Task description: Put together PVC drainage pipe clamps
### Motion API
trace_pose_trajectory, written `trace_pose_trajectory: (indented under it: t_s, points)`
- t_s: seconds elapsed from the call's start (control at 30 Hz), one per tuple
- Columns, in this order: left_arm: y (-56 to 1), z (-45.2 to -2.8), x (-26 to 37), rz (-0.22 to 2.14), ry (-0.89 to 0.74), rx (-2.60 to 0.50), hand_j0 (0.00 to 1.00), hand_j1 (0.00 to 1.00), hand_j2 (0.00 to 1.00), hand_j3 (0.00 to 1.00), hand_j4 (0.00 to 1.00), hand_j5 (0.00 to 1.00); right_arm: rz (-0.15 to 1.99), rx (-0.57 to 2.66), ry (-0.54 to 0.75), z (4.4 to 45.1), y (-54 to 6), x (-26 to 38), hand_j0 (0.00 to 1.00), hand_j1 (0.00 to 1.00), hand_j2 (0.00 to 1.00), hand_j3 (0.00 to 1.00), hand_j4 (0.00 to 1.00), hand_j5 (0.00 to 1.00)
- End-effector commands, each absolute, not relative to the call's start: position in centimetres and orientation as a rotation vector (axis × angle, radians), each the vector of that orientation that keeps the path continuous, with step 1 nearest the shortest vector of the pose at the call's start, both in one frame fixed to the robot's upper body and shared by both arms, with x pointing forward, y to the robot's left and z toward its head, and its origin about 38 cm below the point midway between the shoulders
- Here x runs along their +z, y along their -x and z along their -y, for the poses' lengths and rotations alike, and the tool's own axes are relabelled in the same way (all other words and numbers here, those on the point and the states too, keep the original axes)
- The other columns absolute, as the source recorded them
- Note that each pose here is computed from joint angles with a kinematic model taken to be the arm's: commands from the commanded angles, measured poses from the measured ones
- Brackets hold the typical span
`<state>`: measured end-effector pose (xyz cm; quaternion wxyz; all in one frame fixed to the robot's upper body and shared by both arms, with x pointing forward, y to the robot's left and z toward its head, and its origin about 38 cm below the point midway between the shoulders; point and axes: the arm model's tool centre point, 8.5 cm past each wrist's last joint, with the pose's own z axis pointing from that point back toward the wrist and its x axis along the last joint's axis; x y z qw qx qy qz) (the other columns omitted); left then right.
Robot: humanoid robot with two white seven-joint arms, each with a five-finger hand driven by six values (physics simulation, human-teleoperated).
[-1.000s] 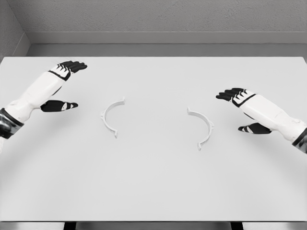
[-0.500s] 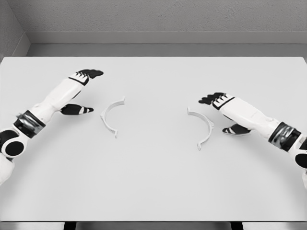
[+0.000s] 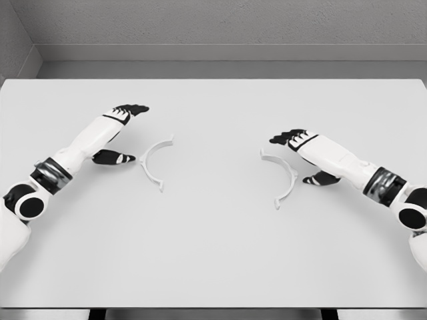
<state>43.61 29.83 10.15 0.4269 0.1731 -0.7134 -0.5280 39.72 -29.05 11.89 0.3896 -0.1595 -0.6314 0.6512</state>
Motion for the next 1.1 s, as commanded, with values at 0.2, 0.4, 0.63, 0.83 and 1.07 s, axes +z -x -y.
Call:
trace_pose_trajectory:
  t_s: [0.2,0.4,0.63,0.83,1.07]
  points:
    - [-43.8,-29.8,9.6,1.771,-0.427,-1.298,1.0,1.0,1.0,1.0,1.0,1.0,1.621,1.659,0.383,28.1,-39.7,11.8,1.0,1.0,1.0,1.0,1.0,1.0]
    - [-43.9,-29.3,9.4,1.776,-0.414,-1.291,1.0,1.0,1.0,1.0,1.0,1.0,1.665,1.682,0.396,27.2,-39.5,13.2,1.0,1.0,1.0,1.0,1.0,1.0]
    - [-43.9,-28.8,9.2,1.779,-0.403,-1.291,1.0,1.0,1.0,1.0,1.0,1.0,1.673,1.686,0.397,27.0,-39.5,13.4,1.0,1.0,1.0,1.0,1.0,1.0]
    - [-43.8,-28.2,9.0,1.783,-0.388,-1.296,1.0,1.0,1.0,1.0,1.0,1.0,1.673,1.685,0.39,26.8,-39.5,13.3,1.0,1.0,1.0,1.0,1.0,1.0]
    - [-43.9,-27.5,9.0,1.794,-0.378,-1.292,1.0,1.0,1.0,1.0,1.0,1.0,1.671,1.687,0.392,26.8,-39.5,13.2,1.0,1.0,1.0,1.0,1.0,1.0]
